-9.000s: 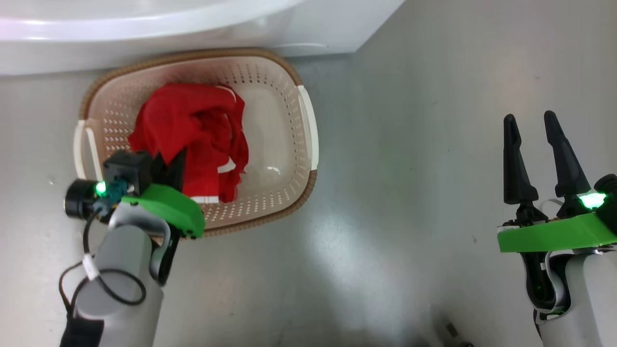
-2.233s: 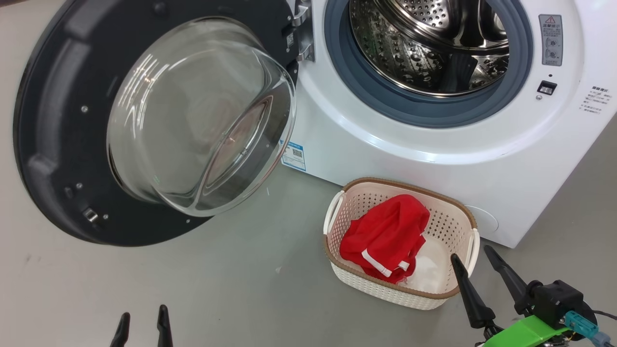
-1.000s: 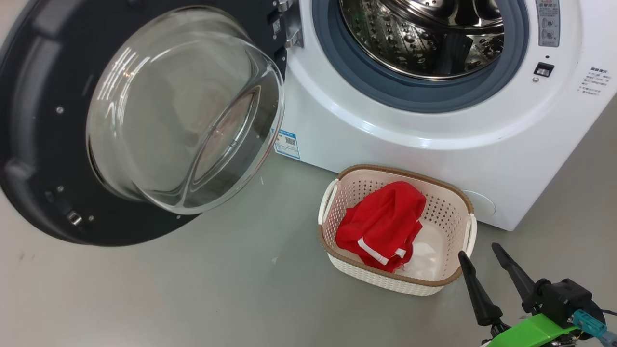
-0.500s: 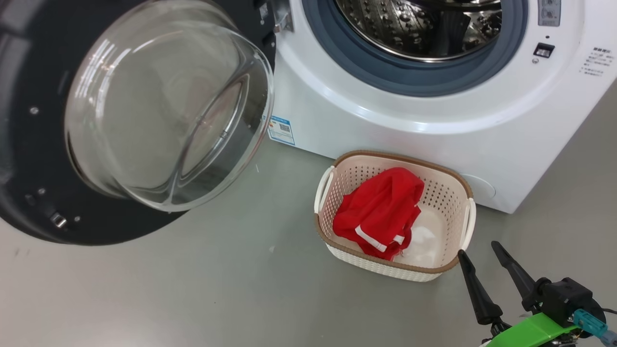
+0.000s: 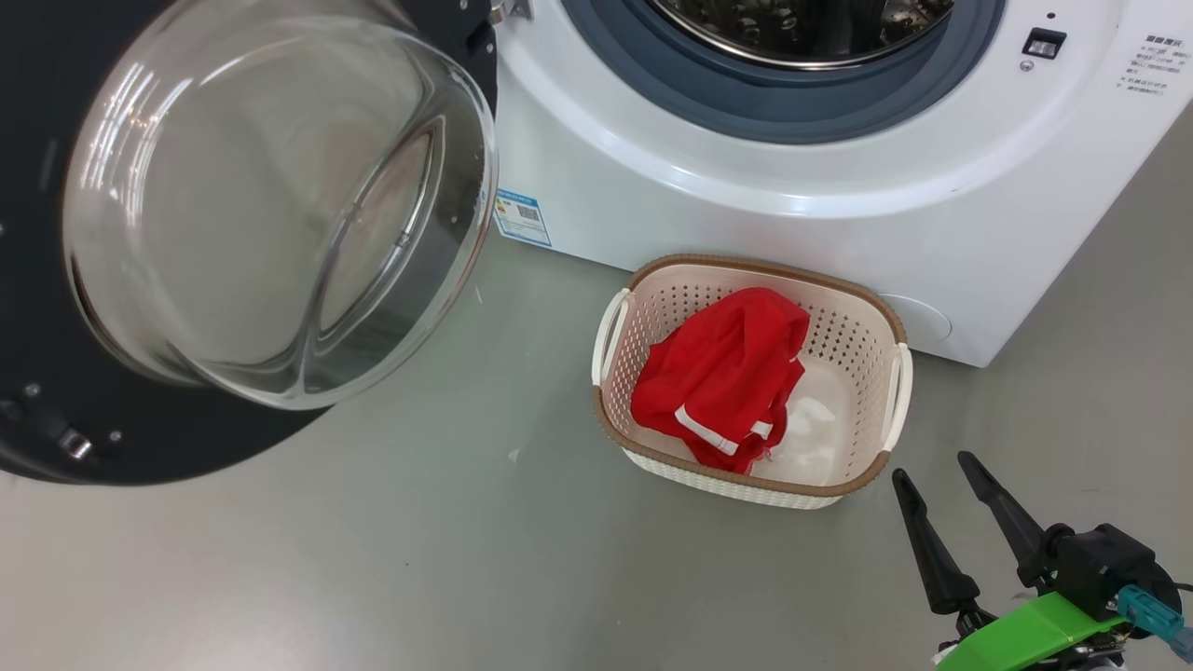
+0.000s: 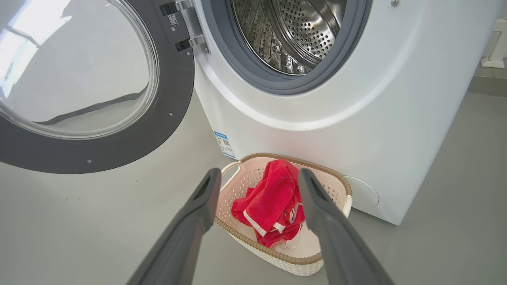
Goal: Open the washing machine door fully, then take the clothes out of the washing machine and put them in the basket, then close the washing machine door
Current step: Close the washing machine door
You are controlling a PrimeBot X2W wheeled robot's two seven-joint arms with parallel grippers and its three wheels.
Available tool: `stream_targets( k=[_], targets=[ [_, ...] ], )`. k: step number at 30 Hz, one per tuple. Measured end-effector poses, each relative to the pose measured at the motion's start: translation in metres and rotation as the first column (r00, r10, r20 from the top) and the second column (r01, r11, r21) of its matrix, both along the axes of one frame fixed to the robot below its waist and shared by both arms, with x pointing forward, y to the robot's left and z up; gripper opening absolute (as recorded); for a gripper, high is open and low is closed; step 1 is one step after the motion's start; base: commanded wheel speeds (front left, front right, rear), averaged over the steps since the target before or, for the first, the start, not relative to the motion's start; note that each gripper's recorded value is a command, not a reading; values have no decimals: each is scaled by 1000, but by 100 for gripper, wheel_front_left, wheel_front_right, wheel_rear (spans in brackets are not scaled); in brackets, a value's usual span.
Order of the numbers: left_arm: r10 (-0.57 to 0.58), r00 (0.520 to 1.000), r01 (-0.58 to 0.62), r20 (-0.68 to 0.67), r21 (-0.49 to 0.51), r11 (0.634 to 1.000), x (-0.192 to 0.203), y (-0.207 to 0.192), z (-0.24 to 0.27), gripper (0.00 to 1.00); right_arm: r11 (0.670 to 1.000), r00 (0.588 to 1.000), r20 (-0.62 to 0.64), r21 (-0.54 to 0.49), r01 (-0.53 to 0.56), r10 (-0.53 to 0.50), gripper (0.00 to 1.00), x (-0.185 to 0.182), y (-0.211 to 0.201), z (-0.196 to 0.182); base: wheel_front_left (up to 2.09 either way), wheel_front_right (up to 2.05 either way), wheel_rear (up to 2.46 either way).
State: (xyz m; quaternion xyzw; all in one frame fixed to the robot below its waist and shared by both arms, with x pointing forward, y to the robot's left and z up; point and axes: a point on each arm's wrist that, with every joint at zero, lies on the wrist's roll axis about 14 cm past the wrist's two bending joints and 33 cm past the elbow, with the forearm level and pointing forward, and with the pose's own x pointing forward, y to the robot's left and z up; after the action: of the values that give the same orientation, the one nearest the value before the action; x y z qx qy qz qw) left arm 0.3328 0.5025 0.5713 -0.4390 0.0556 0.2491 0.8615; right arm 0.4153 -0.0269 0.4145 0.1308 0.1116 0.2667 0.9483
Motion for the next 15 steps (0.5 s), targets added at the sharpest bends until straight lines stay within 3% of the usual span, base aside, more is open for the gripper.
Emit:
stream_targets(
  k=[15],
  targets=[
    [-246, 969, 246, 0, -5, 969, 10, -46, 14, 0, 1000, 1000, 19, 6, 6, -6, 100, 2, 1, 8, 0, 0, 0]
  ],
)
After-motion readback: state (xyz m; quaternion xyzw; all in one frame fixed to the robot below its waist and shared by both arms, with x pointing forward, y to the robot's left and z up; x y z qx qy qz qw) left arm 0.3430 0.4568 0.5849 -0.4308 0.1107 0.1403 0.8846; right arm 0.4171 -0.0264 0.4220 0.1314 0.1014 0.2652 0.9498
